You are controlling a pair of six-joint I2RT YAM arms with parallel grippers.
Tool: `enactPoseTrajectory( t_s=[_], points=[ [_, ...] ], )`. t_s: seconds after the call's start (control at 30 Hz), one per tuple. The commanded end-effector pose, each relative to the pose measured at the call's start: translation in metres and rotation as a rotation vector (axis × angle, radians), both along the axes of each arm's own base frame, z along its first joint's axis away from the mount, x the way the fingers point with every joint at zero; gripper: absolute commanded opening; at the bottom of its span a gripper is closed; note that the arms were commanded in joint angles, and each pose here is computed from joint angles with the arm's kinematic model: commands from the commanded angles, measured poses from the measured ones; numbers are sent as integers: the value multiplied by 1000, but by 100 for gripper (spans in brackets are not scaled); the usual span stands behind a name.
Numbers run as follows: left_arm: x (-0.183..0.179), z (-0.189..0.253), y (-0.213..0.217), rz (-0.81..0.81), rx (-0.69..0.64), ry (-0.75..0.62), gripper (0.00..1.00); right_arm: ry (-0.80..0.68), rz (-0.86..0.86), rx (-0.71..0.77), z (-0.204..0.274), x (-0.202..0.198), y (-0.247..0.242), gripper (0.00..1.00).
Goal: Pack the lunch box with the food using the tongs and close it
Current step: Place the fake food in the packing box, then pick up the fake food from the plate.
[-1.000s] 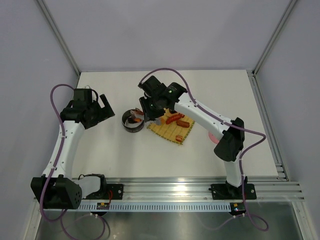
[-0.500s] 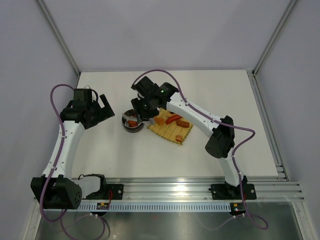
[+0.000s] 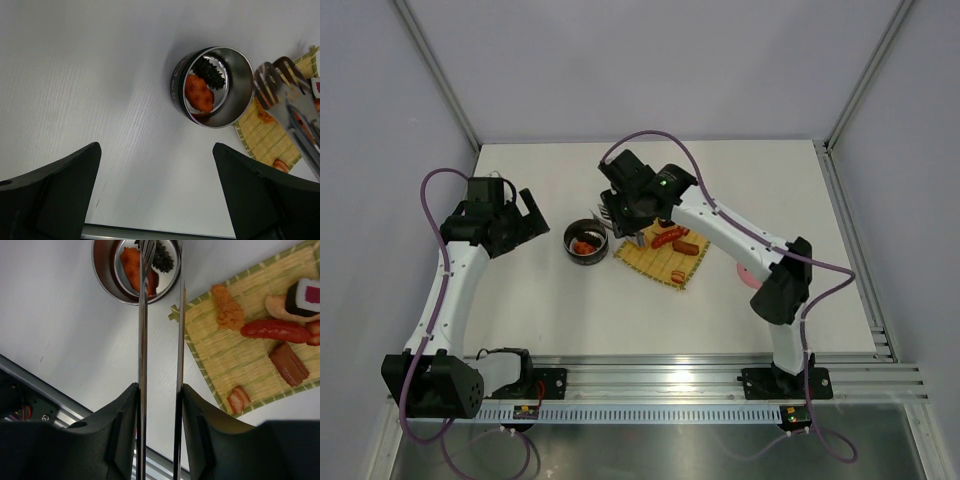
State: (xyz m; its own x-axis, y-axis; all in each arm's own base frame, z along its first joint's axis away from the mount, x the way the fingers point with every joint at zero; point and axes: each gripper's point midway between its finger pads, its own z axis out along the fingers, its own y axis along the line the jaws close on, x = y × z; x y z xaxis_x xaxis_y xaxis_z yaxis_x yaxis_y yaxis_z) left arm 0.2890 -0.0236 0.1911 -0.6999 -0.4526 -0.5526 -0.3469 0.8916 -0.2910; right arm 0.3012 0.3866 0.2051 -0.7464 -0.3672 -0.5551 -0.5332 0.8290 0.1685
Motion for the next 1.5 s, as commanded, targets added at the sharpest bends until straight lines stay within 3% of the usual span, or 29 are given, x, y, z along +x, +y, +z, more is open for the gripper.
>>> enactPoseTrajectory(
  t_s=[0.0, 0.2, 0.4, 0.83, 1.0, 1.47],
  points=[
    [6, 7, 1, 5, -1, -33, 99, -150, -108, 63, 67, 6, -51, 45],
    [7, 5, 1, 7, -3, -31, 99, -124, -312, 34, 54, 1, -142, 45],
    [8, 2, 0, 5, -11, -28, 99, -3, -415, -74, -1, -21, -204, 47],
    [6, 0, -1, 1, -13, -23, 99, 48, -414, -130, -38, -12, -207, 47],
    [4, 2, 0, 3, -9, -29, 99, 54, -420, -154, -46, -6, -209, 37],
    [2, 0, 0, 4, -10, -26, 99, 195, -333, -105, -63, -40, -197, 24]
  ],
)
